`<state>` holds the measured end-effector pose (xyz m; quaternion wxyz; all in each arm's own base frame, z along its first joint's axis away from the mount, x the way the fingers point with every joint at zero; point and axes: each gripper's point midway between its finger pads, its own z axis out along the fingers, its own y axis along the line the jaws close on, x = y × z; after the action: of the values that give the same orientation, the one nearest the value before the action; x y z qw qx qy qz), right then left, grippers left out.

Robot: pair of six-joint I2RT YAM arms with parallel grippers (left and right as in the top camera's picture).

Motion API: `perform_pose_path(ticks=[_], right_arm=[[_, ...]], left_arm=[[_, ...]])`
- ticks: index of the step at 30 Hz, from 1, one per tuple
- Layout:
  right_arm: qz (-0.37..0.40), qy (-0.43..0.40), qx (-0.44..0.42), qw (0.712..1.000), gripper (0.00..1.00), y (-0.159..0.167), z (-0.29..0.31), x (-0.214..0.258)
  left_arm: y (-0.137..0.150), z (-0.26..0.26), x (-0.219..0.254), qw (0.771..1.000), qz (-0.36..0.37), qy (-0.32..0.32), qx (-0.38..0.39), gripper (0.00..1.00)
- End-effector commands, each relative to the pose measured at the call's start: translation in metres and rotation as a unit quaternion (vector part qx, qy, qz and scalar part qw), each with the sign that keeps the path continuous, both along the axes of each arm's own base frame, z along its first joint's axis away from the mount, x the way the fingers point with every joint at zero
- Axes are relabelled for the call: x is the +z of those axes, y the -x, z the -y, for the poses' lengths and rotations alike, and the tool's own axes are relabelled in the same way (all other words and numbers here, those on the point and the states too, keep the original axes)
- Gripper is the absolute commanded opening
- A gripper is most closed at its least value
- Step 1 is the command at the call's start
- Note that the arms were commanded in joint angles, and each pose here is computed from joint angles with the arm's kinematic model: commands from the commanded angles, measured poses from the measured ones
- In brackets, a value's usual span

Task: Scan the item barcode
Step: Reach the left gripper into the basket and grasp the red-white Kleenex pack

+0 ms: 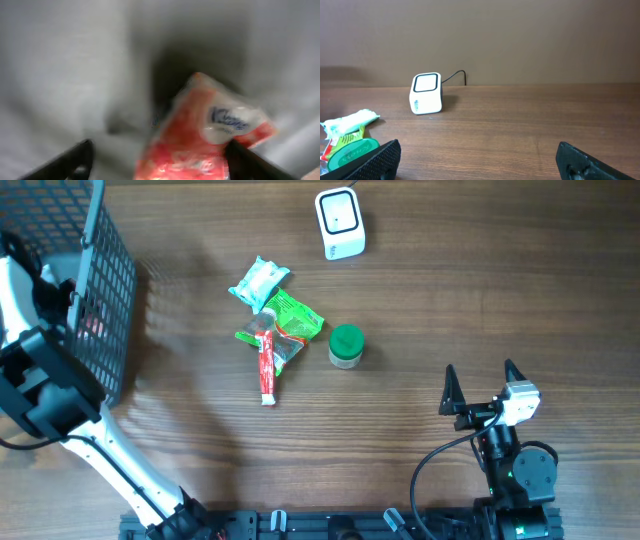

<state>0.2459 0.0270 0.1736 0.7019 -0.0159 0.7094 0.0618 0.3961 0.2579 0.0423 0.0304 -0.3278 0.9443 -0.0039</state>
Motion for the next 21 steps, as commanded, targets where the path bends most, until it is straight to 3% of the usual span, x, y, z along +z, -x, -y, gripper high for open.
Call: perform_pose_path(ticks=[1,4,16,21], right_arm=[[0.006,0.005,-0.001,1.0,1.0,0.0,0.0,0.002],[0.006,0.005,-0.001,1.0,1.0,0.0,0.0,0.002],[0.006,0.005,-0.001,1.0,1.0,0.0,0.0,0.002],[0.006,0.005,-0.001,1.0,1.0,0.0,0.0,0.002]], left_arm=[[-0.002,-0.013,0.027,0.999,0.035,-0.013,0.027,0.88],[-0.005,-0.011,0.041,0.998,0.049,-0.02,0.022,0.88],[-0.018,0.013,0.045,0.998,0.067,0.01,-0.02,0.66],[-0.028,0.03,0.043,0.997,0.044,-0.031,-0.058,0.67]])
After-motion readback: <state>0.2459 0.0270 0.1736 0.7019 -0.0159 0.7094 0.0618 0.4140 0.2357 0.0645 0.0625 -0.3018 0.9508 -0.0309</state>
